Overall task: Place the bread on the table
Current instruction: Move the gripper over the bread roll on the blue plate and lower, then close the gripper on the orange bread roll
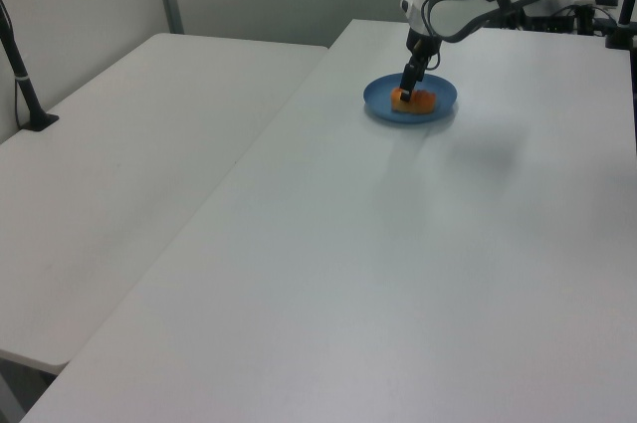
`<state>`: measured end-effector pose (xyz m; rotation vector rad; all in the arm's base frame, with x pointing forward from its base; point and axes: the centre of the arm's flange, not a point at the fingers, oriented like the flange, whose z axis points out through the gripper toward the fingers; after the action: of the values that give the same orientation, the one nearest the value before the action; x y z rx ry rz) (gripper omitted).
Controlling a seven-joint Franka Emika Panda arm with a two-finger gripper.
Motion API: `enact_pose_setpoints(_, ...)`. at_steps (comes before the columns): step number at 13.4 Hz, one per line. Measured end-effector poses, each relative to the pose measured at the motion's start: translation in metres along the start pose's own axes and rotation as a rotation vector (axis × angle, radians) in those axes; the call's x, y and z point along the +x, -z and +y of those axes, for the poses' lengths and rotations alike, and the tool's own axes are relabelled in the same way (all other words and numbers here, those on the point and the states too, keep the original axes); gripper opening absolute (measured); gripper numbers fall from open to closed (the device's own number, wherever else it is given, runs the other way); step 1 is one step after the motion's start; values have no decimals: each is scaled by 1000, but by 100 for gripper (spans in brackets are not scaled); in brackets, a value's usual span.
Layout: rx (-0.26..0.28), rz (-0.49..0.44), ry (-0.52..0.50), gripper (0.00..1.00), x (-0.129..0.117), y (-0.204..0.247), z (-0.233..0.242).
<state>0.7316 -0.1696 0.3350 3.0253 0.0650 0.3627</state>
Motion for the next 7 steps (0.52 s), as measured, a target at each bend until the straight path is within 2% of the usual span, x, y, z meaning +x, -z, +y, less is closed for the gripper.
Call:
enact_pose_setpoints(3, 7, -13, 4, 96, -3, -21, -4)
enact_pose_setpoints(4, 8, -15, 3, 84, -4, -22, -5)
enact_pose_setpoints(5, 8, -16, 1, 79, -4, -23, -5)
enact_pose_setpoints(7, 9, -14, -5, 54, -3, -22, -5)
